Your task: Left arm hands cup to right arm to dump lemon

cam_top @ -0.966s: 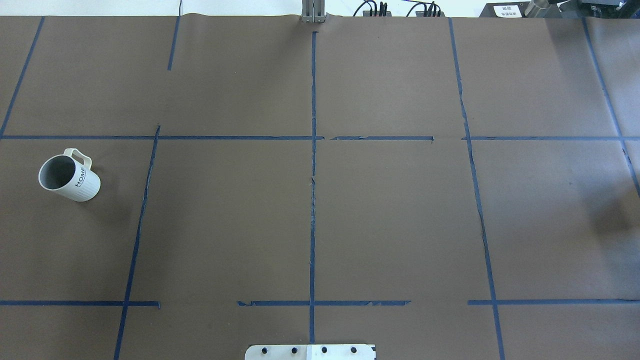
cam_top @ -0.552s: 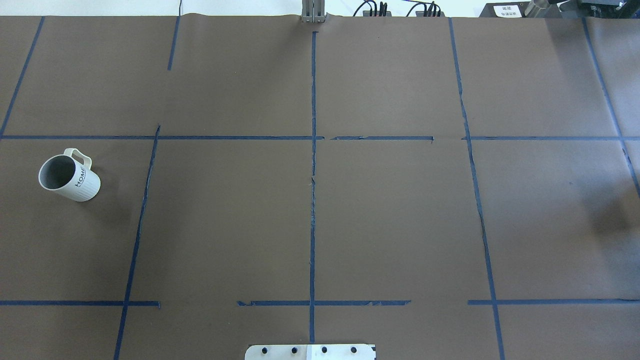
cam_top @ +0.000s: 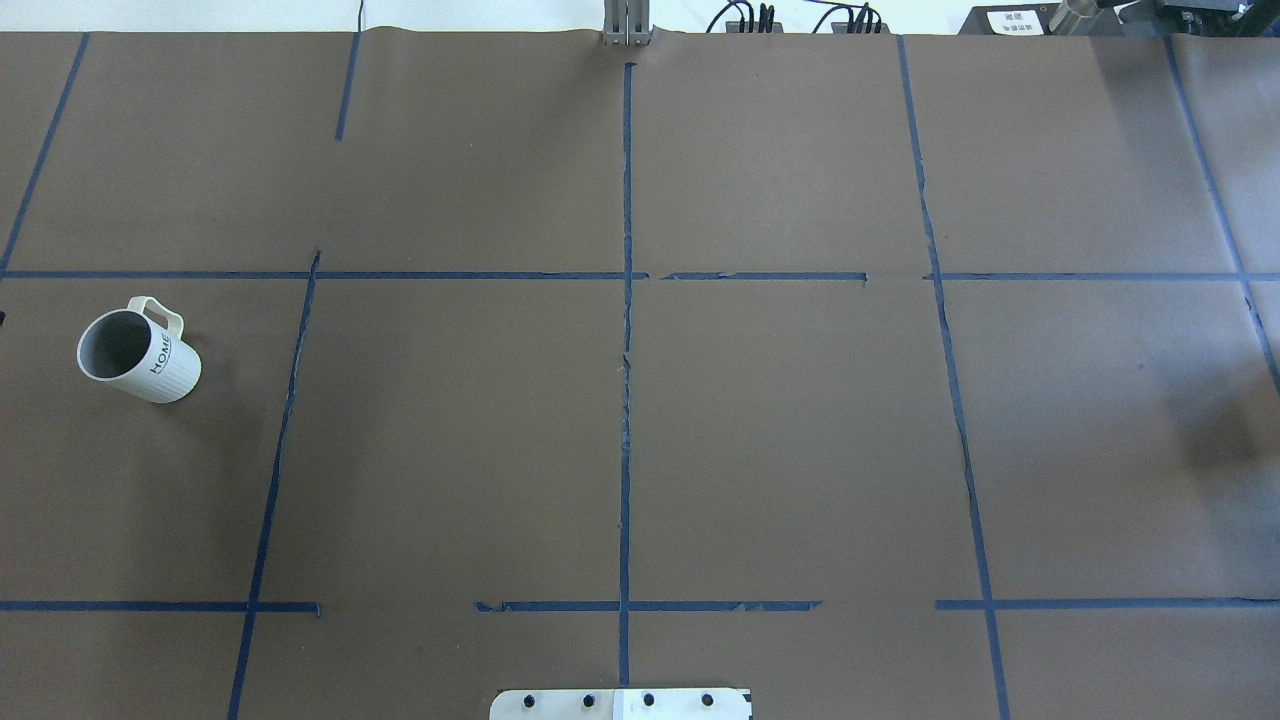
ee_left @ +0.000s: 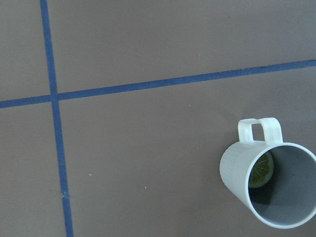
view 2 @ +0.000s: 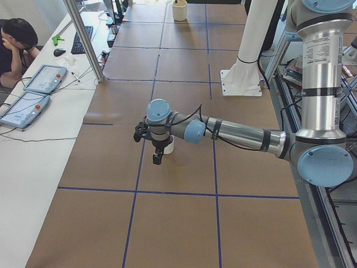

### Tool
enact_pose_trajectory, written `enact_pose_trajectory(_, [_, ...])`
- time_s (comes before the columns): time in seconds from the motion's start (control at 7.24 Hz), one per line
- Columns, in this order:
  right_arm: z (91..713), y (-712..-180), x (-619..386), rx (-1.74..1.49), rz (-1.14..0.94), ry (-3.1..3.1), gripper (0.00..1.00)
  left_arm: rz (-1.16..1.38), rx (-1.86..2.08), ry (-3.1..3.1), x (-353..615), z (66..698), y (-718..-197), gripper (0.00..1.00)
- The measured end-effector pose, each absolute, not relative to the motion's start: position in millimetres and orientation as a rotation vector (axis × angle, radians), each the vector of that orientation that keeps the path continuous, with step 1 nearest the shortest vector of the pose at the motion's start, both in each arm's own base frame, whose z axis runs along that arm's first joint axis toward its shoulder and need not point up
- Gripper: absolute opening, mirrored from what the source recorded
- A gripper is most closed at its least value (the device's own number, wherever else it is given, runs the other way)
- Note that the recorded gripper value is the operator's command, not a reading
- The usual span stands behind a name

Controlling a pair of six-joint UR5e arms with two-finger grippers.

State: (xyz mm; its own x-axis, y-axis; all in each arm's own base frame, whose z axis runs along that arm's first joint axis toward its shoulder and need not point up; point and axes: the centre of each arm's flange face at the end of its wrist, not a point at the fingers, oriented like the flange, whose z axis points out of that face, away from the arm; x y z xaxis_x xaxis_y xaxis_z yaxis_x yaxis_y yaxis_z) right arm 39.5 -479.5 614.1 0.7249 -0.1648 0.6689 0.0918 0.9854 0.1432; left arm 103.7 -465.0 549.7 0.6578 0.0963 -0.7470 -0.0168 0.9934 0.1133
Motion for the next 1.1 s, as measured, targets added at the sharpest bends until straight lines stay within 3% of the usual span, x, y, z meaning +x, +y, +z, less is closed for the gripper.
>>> enact_pose_trajectory(0.69, [616,-479,39,0.1,-0.142,-0.747,1.0,0.004,0.091,0.791,183,560,-456,0.97])
enact_pose_trajectory(0.83, [616,-479,39,0.099,-0.141,-0.747,1.0,0.009,0.086,0.789,189,561,-457,0.63])
enact_pose_trajectory(0.97, [617,-479,40,0.098,-0.141,-0.747,1.0,-0.003,0.08,0.792,194,559,-461,0.21])
enact_pose_trajectory(1.1, [617,-479,39,0.098,-0.141,-0.747,1.0,-0.041,0.067,0.799,199,555,-467,0.04])
